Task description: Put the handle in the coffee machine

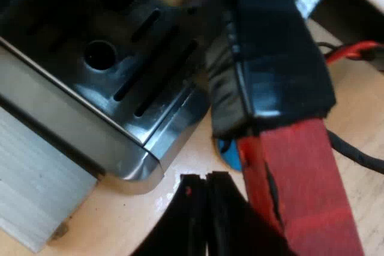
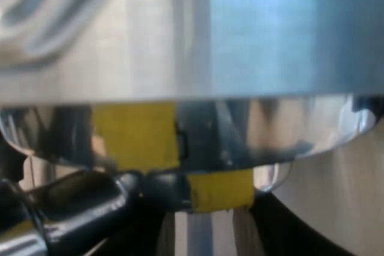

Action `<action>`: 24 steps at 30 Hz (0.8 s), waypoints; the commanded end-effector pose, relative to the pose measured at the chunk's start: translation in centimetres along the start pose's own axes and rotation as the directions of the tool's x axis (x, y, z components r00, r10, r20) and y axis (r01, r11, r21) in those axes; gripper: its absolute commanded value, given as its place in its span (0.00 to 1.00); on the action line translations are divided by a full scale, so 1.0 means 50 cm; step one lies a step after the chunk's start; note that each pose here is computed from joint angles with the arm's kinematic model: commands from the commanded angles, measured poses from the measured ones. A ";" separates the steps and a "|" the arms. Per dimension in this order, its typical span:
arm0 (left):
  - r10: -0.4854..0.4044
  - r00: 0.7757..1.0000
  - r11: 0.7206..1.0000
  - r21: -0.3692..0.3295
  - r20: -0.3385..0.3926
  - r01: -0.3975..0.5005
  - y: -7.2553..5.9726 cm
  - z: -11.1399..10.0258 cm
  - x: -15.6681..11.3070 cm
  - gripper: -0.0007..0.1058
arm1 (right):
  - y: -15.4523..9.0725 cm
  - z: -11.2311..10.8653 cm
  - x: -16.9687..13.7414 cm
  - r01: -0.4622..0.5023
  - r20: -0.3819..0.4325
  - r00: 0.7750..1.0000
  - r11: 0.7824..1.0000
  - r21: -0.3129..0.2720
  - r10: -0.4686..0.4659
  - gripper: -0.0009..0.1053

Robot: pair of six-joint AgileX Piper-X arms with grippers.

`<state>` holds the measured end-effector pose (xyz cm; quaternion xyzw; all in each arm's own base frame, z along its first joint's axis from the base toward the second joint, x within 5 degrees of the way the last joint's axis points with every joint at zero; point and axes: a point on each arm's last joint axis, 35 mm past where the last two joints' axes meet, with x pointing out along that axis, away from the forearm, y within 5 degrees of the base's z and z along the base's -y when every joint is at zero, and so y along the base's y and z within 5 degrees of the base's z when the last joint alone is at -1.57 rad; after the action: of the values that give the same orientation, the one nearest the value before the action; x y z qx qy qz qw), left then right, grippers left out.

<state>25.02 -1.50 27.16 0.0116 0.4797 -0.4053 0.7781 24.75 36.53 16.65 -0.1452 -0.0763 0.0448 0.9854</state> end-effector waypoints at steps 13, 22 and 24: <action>-0.002 1.000 1.000 0.005 -0.029 0.002 -0.056 0.018 0.042 0.01 | -0.058 0.144 -0.036 0.007 0.095 0.995 0.993 0.117 -0.018 0.27; 0.003 0.999 1.000 -0.014 -0.039 -0.004 -0.057 0.016 0.041 0.01 | -0.098 0.125 -0.100 0.014 0.037 0.999 0.997 0.081 -0.017 0.27; 0.002 0.999 1.000 -0.027 -0.042 -0.003 -0.057 0.015 0.041 0.01 | -0.109 0.128 -0.123 -0.008 0.039 0.999 0.997 0.076 0.005 0.27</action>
<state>24.52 -4.58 26.83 0.0233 0.5038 -0.3818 0.7745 18.58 32.92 21.23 -0.1507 -0.0683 0.0535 0.9848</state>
